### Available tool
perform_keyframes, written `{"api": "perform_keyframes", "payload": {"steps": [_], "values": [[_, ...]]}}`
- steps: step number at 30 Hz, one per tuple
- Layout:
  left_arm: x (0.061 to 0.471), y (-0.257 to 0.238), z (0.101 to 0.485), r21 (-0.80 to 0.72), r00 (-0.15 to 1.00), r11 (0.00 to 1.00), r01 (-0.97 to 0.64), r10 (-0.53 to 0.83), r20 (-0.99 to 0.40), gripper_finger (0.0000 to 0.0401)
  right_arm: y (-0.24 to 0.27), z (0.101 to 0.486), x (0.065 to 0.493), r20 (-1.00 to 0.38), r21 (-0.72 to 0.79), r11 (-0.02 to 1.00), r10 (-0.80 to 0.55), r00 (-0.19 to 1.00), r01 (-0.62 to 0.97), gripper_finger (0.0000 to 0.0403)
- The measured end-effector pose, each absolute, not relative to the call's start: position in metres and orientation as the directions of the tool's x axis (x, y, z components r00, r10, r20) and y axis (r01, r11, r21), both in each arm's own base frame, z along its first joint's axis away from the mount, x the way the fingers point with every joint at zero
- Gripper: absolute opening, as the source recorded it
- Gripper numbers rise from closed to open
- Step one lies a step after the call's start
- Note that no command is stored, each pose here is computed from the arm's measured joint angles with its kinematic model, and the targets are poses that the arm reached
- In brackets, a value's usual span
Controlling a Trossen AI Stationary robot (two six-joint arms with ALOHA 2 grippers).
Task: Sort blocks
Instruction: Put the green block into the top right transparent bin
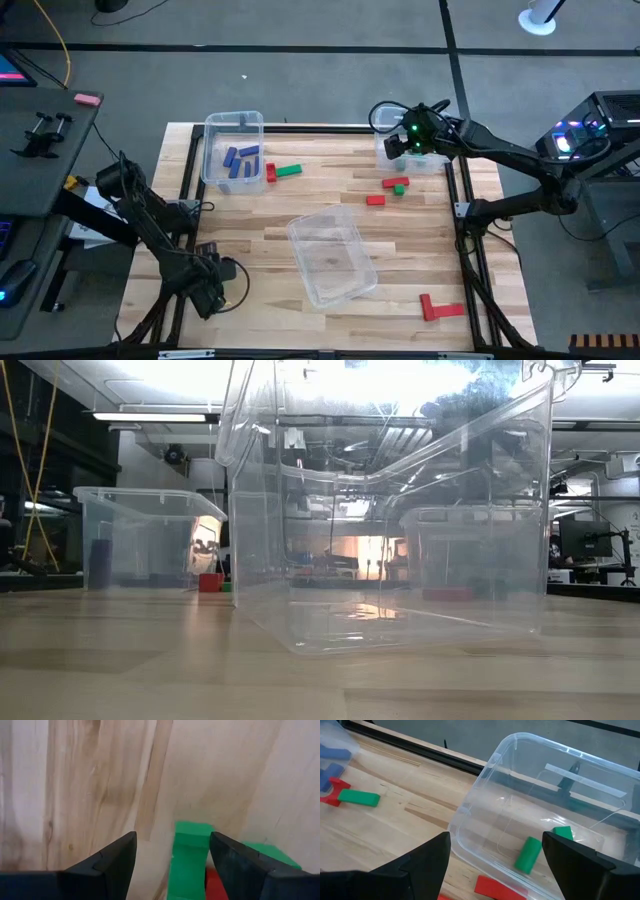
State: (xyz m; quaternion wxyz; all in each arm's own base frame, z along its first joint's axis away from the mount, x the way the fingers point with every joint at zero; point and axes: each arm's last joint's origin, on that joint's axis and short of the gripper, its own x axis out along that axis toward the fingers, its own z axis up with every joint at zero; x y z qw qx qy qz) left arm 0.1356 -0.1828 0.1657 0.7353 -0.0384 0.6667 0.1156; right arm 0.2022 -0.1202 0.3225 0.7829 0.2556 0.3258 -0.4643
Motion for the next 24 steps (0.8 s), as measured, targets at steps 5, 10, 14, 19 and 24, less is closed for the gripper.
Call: {"api": "perform_keyframes", "payload": {"steps": [5,10,14,19,24], "values": [[0.14,-0.189,0.16,0.05,0.129,0.988,-0.143,0.069,-0.989,0.0241,-0.12,0.323,0.202,-0.748,0.099,0.438,-0.559,0.357,0.893,0.0312],[0.132,-0.179,0.145,0.067,0.069,0.986,-0.15,0.078,-0.995,0.0241,-0.12,0.323,0.202,-0.746,0.1,0.438,-0.561,0.359,0.893,0.0312],[0.131,-0.175,0.141,0.064,0.06,0.984,-0.165,0.074,-0.995,0.0241,-0.12,0.323,0.202,-0.746,0.104,0.434,-0.561,0.359,0.895,0.0312],[0.132,-0.174,0.137,0.04,0.078,0.991,-0.13,0.05,-0.996,0.0241,-0.12,0.323,0.202,-0.748,0.109,0.433,-0.557,0.361,0.895,0.0312],[0.135,-0.169,0.135,0.032,0.062,0.985,-0.169,0.043,-0.997,0.024,-0.12,0.323,0.202,-0.749,0.11,0.433,-0.556,0.362,0.894,0.0312]]}}
